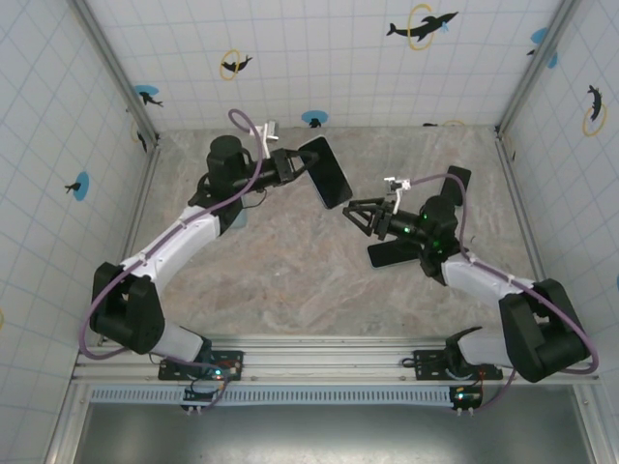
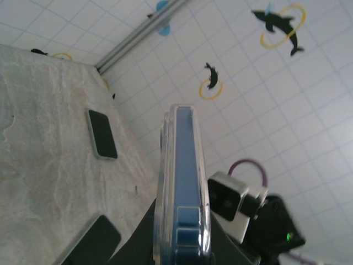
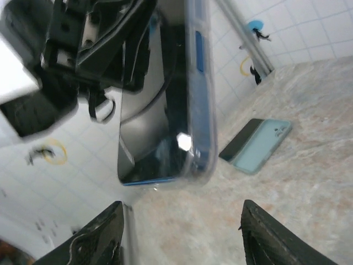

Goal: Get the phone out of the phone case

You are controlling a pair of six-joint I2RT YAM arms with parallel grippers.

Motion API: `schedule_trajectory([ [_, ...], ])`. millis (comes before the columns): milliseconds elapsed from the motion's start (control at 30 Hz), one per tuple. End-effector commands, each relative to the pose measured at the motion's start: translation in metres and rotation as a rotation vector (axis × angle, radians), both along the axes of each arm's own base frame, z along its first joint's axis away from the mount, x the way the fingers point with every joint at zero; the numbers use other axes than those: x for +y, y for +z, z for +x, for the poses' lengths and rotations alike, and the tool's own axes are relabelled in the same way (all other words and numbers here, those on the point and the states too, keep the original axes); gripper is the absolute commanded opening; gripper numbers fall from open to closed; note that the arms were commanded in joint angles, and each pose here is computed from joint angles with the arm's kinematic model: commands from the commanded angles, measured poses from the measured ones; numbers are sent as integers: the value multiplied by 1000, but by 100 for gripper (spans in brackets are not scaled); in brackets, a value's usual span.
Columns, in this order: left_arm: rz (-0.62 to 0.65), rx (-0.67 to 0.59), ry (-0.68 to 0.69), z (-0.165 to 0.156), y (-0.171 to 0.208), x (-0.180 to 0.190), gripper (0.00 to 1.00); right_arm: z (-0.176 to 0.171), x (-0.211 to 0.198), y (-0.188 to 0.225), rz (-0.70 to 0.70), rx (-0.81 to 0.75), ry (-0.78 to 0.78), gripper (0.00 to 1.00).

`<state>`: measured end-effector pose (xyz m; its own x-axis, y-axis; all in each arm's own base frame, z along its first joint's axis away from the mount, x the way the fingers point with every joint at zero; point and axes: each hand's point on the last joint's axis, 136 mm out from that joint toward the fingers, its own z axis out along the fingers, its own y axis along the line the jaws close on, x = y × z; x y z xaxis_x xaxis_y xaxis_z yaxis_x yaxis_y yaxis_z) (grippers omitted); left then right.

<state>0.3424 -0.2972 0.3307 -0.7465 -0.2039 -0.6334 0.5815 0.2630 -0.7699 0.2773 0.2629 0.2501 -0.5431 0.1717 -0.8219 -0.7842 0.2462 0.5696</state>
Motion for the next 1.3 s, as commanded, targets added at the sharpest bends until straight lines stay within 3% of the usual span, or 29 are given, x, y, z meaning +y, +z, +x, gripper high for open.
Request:
schedule_trajectory([
  [0,63,-263,-159,-30,28,-1,0,-28,5,-4,-151,-228,217,57],
  [133,87,-342,-245,-44,26,-2,0,-29,3,-15,-237,-343,270,56],
  [367,127,-411,-316,-58,17,-1,0,-34,10,-15,-248,-455,390,49],
  [533,125,-405,-336,-61,13,-1,1,-41,17,-24,-250,-446,475,35],
  [833,116,-399,-354,-65,12,-1,0,-46,22,-33,-278,-471,522,28],
  [1267,113,-375,-365,-65,9,-2,0,-46,31,-26,-247,-478,534,26],
])
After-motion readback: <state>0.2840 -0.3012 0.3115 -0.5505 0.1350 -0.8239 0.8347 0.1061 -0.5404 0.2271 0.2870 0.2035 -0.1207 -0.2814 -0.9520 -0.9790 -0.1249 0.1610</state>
